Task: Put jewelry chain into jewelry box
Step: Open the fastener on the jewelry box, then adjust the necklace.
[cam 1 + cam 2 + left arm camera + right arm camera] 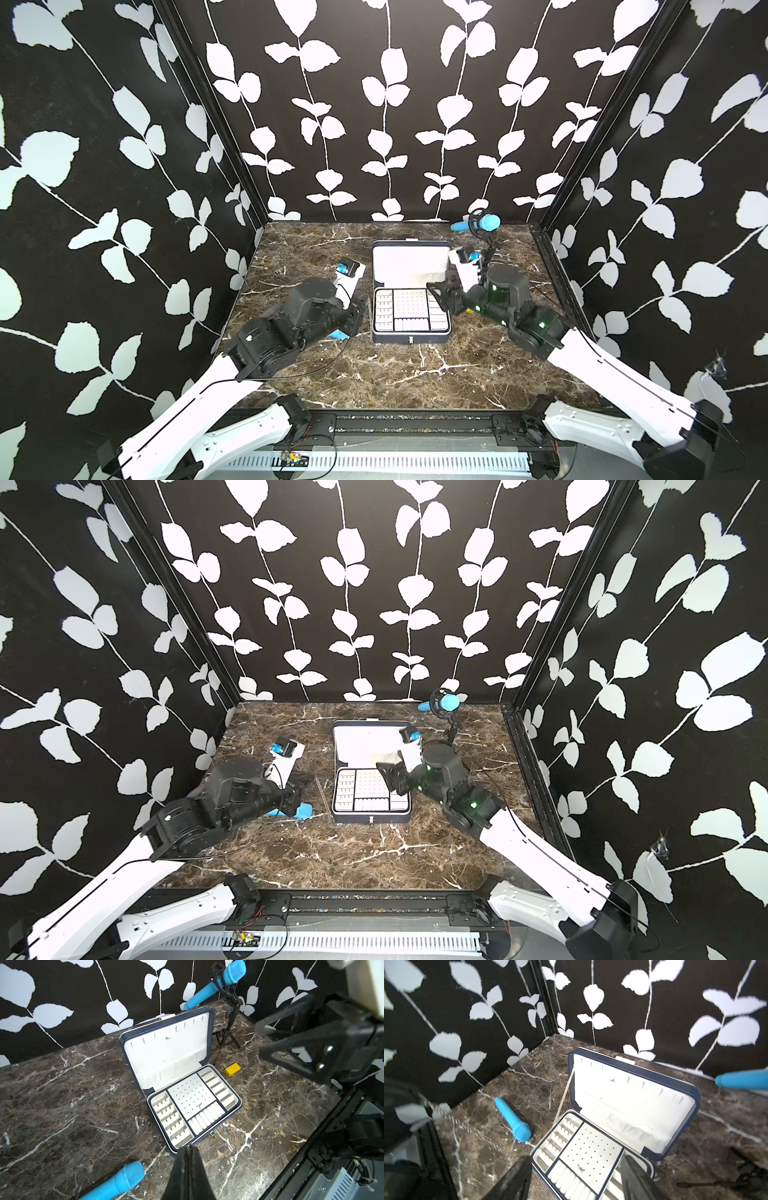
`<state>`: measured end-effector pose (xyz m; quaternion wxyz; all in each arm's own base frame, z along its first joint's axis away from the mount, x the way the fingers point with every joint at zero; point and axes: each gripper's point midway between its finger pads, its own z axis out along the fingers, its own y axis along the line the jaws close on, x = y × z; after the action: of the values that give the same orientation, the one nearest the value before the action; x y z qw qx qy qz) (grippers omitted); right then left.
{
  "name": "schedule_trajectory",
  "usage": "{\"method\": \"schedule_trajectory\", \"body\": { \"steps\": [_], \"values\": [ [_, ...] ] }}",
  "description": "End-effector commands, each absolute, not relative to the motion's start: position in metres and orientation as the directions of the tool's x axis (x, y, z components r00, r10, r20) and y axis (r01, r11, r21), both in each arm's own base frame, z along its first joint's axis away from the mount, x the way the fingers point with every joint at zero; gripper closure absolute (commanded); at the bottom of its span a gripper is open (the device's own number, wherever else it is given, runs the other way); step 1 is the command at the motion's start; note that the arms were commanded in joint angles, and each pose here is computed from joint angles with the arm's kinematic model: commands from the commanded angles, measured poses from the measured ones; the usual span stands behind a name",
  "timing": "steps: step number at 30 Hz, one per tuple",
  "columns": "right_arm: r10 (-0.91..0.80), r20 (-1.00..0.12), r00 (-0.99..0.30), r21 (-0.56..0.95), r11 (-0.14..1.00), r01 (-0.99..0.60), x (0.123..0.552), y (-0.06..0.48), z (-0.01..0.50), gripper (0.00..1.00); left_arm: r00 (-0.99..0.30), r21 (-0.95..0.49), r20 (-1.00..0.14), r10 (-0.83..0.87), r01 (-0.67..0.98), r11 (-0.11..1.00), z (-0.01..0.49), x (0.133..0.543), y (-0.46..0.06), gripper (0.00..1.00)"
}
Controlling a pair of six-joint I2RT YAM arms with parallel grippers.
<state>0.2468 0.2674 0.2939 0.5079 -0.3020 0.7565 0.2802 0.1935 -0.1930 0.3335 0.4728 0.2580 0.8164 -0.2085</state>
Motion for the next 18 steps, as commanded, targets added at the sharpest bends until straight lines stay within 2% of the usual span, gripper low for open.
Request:
{"method": "schedule_trajectory", "body": {
  "steps": [1, 5, 9, 18],
  "values": [
    [-0.236, -0.971, -0.046, -0.086, 0.519, -0.85, 0.222, 0.291, 0.304, 0.35, -0.391, -0.069, -0.878, 0.276, 0.674, 0.736, 0.345, 0.183, -0.194, 1.0],
    [-0.174, -0.981, 0.08, -0.154, 0.467, -0.871, 0.199, 0.32, 0.313, 0.4, -0.369, -0.068, -0.885, 0.283, 0.706, 0.705, 0.359, 0.177, -0.197, 1.0],
    [-0.097, -0.985, 0.142, -0.171, 0.451, -0.876, 0.182, 0.35, 0.318, 0.44, -0.346, -0.071, -0.895, 0.282, 0.735, 0.675, 0.37, 0.172, -0.201, 1.0],
    [-0.075, -0.985, 0.153, -0.171, 0.456, -0.874, 0.173, 0.394, 0.297, 0.48, -0.318, -0.075, -0.912, 0.258, 0.748, 0.659, 0.385, 0.169, -0.202, 1.0]
  ]
}}
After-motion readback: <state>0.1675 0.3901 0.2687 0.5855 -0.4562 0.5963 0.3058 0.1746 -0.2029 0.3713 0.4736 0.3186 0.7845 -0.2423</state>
